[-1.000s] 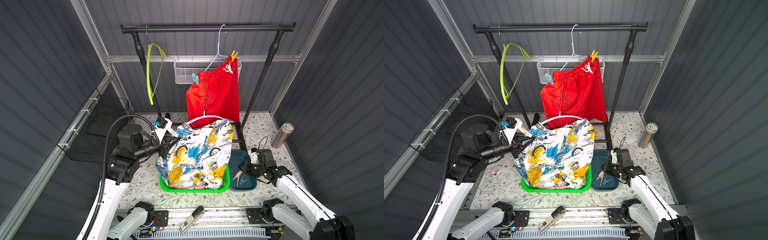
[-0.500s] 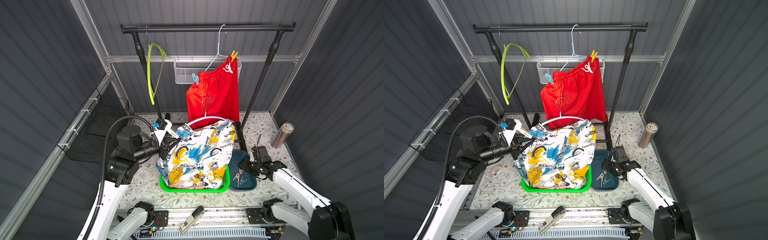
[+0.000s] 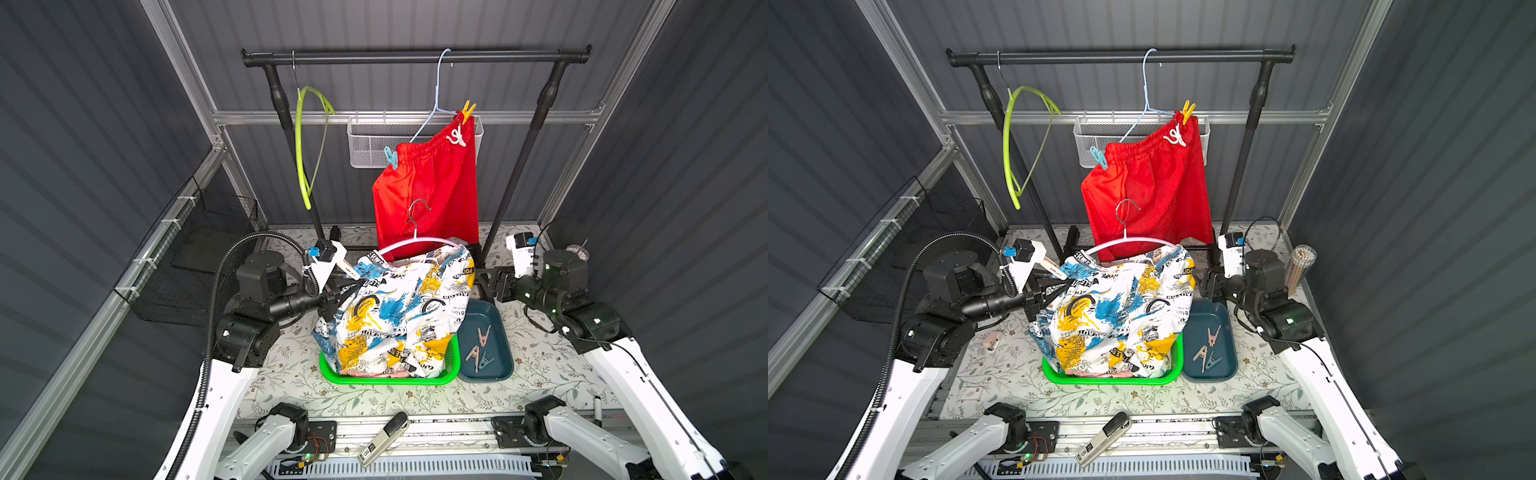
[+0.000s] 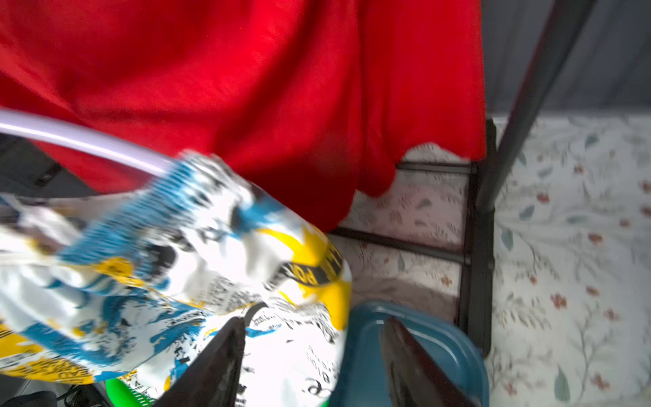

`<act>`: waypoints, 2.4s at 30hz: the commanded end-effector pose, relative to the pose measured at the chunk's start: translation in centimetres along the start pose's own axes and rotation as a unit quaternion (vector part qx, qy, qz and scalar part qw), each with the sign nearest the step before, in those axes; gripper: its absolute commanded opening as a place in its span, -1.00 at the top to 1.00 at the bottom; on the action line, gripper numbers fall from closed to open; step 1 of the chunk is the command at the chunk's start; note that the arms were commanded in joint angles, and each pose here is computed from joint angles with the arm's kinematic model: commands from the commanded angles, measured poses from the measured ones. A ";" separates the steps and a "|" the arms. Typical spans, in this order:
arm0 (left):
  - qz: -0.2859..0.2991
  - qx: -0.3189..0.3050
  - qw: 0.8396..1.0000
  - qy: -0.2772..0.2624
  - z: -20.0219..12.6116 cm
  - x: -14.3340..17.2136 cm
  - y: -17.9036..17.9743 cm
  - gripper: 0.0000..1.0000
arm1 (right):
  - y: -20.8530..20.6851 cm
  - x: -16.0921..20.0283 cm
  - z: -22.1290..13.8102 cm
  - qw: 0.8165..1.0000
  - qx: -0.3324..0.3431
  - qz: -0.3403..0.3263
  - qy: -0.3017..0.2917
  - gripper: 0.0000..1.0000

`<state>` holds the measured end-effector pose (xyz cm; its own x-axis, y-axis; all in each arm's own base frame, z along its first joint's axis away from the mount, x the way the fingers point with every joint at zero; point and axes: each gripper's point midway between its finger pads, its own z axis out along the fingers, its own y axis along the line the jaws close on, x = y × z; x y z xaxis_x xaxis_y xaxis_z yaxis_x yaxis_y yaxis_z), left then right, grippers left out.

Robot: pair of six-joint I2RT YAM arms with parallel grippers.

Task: Remove the clothespins securing shorts to the hanger
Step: Remove the clothespin from the hanger.

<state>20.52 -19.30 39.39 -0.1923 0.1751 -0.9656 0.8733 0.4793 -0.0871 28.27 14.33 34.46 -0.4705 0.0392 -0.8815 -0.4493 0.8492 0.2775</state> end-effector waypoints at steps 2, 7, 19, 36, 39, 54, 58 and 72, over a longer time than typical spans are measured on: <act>0.032 0.027 0.999 -0.032 -0.9 -1.6 -1.6 1.00 | 3.2 -0.4 -0.2 0.991 -0.082 -0.106 0.019 -0.34; 0.036 0.032 0.998 -0.035 -1.5 -1.7 -2.3 1.00 | 4.0 -0.8 0.1 0.983 -0.105 -0.150 0.023 -0.40; 0.037 0.078 0.996 -0.030 -1.8 -1.8 -4.0 1.00 | 5.5 -2.2 0.7 0.967 -0.148 -0.208 0.007 -0.36; 0.038 0.097 0.994 -0.028 -1.3 -1.6 -4.1 1.00 | 9.6 -1.3 2.5 0.945 -0.237 -0.227 0.023 0.54; 0.029 0.098 0.995 -0.021 -0.8 -1.1 -3.7 0.93 | 9.9 -1.8 2.1 0.943 -0.238 -0.232 0.009 0.67; -0.040 0.035 0.998 0.025 0.3 -1.4 -0.4 -0.26 | 8.9 -1.0 -0.1 0.935 -0.175 -0.303 -0.051 1.00; -0.045 0.064 0.997 0.001 -0.2 -4.4 -1.3 -0.30 | 8.5 -1.1 -1.0 0.935 -0.156 -0.311 -0.067 1.00; -0.136 0.053 0.989 -0.019 0.6 -7.0 2.7 -0.27 | 8.6 -2.0 -3.6 0.929 -0.139 -0.322 -0.121 1.00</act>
<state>23.69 -20.02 46.00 -0.3456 0.0560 -0.9367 0.8527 0.4354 -0.2886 23.17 19.58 37.47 0.0526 -0.3393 -0.9392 -0.7898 0.5614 -0.2470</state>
